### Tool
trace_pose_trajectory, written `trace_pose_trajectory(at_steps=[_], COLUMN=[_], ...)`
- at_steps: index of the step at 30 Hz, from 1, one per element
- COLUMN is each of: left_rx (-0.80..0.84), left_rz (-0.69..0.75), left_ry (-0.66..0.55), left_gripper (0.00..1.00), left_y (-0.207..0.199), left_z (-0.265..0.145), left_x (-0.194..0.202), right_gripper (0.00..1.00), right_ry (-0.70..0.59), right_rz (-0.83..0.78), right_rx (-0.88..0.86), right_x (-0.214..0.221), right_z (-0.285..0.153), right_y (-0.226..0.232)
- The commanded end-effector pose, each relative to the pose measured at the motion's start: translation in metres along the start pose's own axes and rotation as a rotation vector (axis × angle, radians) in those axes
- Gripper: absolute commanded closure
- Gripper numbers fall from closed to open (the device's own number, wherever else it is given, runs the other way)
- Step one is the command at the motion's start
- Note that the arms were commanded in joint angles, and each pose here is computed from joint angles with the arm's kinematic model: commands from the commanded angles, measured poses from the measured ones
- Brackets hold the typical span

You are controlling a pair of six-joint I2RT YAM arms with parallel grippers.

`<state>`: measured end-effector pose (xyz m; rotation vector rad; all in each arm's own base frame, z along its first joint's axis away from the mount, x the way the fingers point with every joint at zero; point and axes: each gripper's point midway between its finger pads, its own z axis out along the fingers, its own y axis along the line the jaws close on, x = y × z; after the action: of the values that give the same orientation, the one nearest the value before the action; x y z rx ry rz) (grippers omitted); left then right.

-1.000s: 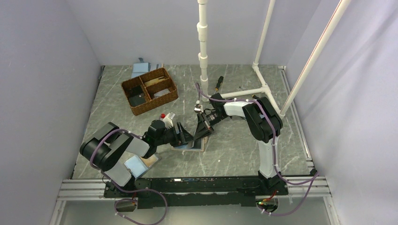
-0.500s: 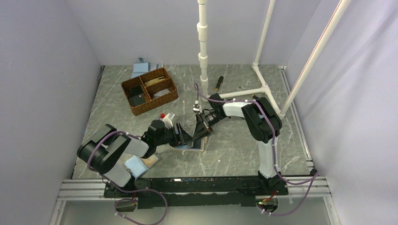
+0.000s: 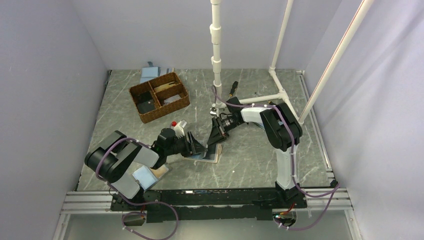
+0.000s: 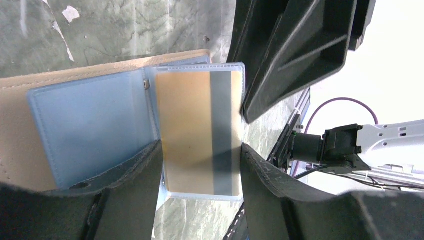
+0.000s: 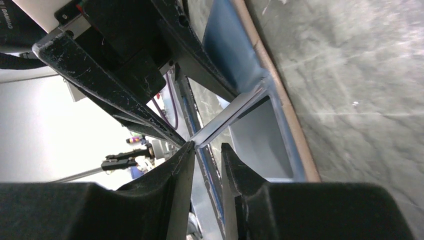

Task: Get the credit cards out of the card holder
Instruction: Remove the credit card from the card holder.

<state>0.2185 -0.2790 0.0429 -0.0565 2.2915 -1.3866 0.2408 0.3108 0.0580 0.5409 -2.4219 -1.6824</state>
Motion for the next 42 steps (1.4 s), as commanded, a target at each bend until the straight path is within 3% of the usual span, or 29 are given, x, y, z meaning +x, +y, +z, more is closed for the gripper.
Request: trace_pose_trajectory(at_steps=[1,14,32,42], left_rx=[-0.078,-0.032,-0.052,-0.071], left_rz=[-0.056,-0.075,-0.099,-0.096], left_ry=[0.146,0.165,0.136,0.130], left_gripper=[0.49,0.48,0.34,0.33], left_y=[0.025,0.025,0.029,0.030], left_z=[-0.011,-0.004,-0.008,-0.013], left_x=[0.041,0.045,0.043,0.042], right_gripper=[0.72,0.70,0.74,0.73], right_ry=[-0.068,-0.064,-0.038,-0.036], right_rz=[-0.035,-0.032,-0.068,-0.070], right_rx=[0.054,0.080,0.146,0.151], right_x=[-0.016,-0.016,-0.014,-0.013], right_z=[-0.007,-0.006,-0.004,-0.004], right_y=[-0.016,-0.023,-0.031,-0.032])
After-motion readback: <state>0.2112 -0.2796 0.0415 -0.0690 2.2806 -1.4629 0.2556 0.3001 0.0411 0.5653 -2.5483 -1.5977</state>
